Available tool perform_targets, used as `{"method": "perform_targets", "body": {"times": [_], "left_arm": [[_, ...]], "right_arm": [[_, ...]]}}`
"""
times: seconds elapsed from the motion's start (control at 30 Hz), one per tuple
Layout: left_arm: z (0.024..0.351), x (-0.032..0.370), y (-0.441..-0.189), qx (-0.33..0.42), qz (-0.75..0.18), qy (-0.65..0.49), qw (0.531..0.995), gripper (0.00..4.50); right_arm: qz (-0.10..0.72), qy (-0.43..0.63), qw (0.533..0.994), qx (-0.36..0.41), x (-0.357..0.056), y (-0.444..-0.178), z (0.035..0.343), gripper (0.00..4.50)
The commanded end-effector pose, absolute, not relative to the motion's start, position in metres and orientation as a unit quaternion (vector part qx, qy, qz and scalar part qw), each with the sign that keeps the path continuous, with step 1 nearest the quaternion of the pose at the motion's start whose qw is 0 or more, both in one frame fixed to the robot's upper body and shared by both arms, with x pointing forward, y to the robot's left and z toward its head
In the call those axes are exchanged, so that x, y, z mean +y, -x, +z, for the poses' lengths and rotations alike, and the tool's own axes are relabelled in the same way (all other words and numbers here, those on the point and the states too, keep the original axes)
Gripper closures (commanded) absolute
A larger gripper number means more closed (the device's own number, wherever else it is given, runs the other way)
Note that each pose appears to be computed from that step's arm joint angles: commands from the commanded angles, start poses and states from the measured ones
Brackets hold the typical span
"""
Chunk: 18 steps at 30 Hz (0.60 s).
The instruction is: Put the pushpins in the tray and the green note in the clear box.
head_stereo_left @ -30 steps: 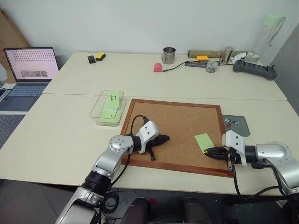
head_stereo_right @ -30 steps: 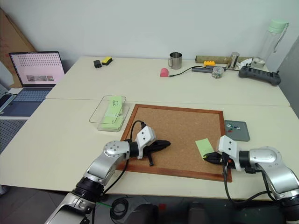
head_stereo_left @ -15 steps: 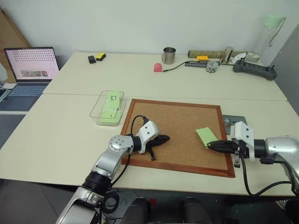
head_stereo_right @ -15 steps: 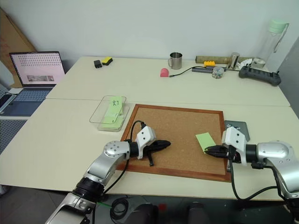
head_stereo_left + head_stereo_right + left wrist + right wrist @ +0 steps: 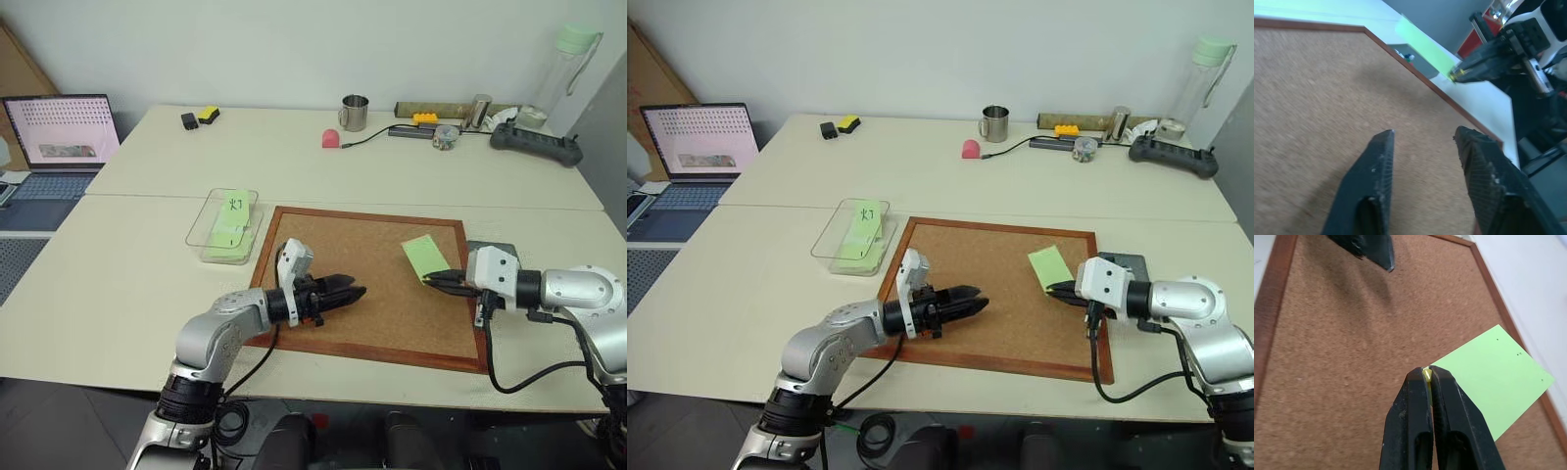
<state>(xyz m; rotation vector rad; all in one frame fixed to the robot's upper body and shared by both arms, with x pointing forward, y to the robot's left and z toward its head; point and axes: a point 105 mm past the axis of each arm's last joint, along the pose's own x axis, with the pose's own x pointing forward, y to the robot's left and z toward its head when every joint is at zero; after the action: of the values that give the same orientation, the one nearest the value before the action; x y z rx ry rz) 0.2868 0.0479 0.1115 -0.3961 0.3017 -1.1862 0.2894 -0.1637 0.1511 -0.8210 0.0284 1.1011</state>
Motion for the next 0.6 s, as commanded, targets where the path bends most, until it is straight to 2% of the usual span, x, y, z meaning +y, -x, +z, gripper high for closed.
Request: {"method": "perform_targets", "body": {"times": [0.03, 0.2, 0.6], "left_arm": [[0.128, 0.035, -0.287, 0.128, -0.557, 0.239, 0.785, 1.44], [0.131, 0.017, -0.301, 0.127, -0.539, 0.279, 0.785, 0.38], [0.152, -0.001, -0.313, 0.100, -0.547, 0.353, 0.753, 0.38]], "right_arm": [[0.508, 0.424, 0.748, -0.053, -0.149, -0.292, 0.171, 4.50], [0.524, 0.447, 0.721, -0.074, -0.140, -0.288, 0.176, 4.50], [0.549, 0.473, 0.682, -0.098, -0.127, -0.278, 0.178, 4.50]]}}
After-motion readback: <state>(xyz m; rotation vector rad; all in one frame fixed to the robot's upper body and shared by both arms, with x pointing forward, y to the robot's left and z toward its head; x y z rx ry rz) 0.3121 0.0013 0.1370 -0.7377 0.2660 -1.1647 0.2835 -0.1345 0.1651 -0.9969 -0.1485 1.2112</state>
